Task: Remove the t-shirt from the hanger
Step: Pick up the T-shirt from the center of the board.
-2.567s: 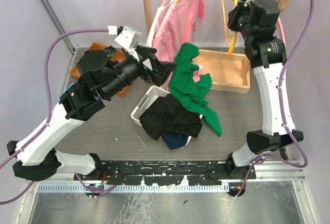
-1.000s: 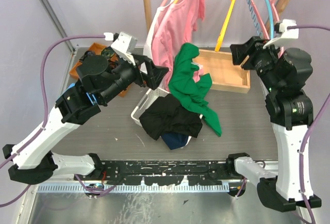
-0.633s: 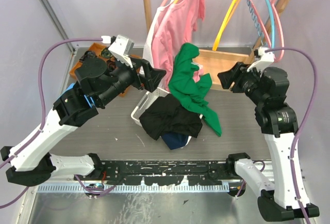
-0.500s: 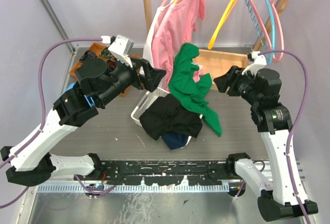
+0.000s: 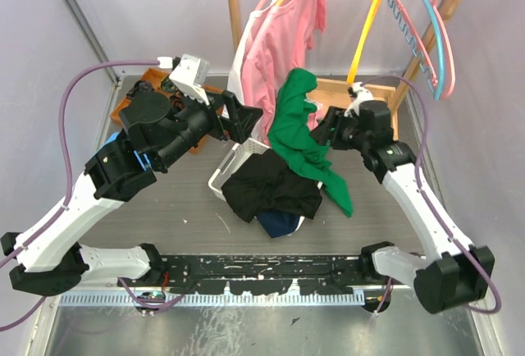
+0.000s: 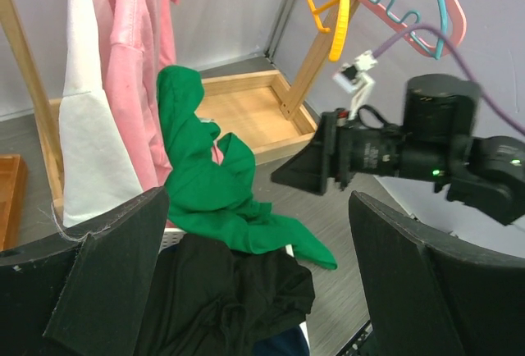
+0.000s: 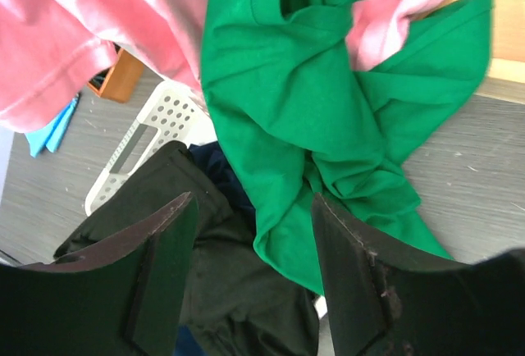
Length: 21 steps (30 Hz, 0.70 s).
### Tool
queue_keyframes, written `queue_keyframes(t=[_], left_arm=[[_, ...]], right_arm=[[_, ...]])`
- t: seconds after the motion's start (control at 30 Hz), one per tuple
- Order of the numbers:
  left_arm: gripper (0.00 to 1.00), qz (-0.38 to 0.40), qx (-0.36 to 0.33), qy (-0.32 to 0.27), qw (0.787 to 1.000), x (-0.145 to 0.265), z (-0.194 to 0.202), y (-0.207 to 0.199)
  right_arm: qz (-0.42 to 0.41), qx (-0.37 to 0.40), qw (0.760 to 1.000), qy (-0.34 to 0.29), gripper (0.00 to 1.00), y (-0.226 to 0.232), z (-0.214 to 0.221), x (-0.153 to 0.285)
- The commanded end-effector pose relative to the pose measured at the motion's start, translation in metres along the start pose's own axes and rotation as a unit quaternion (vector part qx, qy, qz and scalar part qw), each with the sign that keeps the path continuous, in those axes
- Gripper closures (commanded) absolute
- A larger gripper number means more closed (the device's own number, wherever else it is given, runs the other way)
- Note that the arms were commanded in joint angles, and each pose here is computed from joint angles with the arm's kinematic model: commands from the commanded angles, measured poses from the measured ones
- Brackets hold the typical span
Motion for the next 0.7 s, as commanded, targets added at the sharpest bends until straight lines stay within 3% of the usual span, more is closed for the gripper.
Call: queue_keyframes(t=[0.0,0.67], left_arm=[[0.02,-0.009,0.013,-0.014,1.000,0.003,-0.011,0.000],[0.02,-0.051,0.021,-0.009,0.998,0.006,-0.018,0.006]], right_arm=[[-0.014,0.010,0.999,-0.038,0.34,0.013,-0.008,-0.035],[0.042,0.007,0.998,-0.042,0.23,-0.007,0.029,-0.156]])
Point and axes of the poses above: each gripper's point midway between its finger pads, its own x axis back along the fingers, its own y axis along the line the jaws close on, z = x × y, the point moved 6 cm from there along x, back along the fingers, and after that the axes turned 5 degrees about x, right-handed, at the moved point
